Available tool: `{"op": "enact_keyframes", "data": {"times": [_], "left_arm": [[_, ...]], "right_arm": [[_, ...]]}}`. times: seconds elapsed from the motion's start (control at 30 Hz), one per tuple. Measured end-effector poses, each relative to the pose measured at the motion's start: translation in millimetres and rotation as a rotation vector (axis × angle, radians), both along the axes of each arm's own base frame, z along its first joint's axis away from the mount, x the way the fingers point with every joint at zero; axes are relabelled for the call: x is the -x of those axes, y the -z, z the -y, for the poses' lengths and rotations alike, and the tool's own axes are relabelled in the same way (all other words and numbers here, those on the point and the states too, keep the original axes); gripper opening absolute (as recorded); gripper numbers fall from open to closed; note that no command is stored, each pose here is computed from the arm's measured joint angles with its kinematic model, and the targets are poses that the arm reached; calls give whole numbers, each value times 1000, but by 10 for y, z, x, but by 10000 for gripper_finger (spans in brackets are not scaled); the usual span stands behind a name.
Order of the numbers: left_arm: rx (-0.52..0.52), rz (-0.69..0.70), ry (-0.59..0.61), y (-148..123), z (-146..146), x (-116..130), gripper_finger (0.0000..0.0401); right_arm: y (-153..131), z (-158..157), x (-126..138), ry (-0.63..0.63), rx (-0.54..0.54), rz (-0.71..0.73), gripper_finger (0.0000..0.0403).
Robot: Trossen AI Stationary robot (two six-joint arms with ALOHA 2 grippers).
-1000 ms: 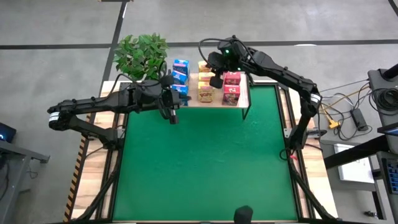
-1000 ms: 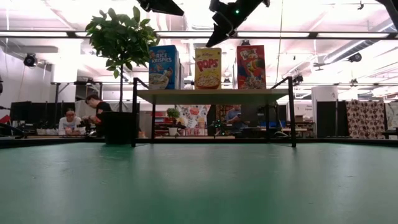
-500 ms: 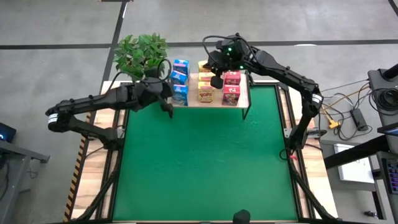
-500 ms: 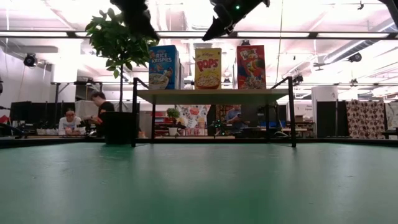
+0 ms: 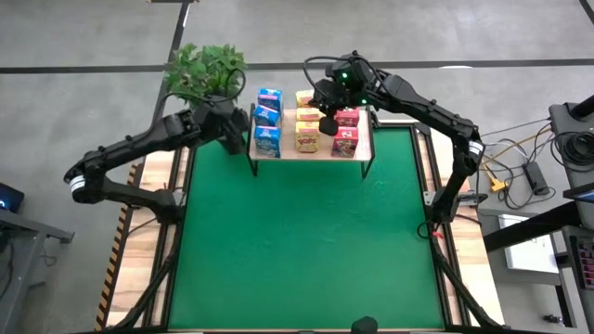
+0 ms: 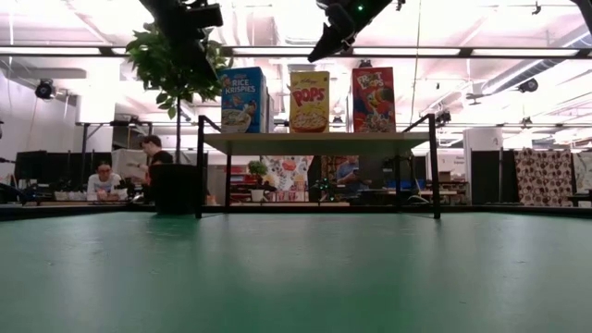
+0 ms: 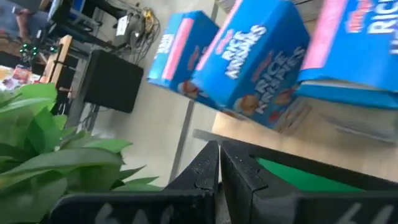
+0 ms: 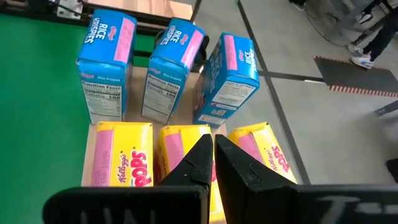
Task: Stack cereal on shelf
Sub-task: Put the red cereal box on the shelf
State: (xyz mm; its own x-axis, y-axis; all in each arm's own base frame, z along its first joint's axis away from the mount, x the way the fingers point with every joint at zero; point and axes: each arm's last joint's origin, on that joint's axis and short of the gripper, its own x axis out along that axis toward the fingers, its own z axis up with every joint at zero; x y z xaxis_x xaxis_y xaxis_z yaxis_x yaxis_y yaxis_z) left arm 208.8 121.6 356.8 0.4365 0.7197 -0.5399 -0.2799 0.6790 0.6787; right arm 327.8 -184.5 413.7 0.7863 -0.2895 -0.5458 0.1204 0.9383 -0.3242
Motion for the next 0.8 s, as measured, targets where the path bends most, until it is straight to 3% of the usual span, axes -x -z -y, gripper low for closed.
{"op": "enact_keyframes", "data": {"times": [0.23, 0.5, 0.8], "left_arm": [[27, 102, -15, -21, -43, -46, 0], [51, 53, -19, 147, -170, -210, 0], [74, 66, -38, 147, -161, -204, 0]], "right_arm": [[16, -4, 6, -5, -1, -17, 9], [52, -10, 4, -26, -18, -27, 9], [70, -14, 12, -22, -32, -41, 9]]}}
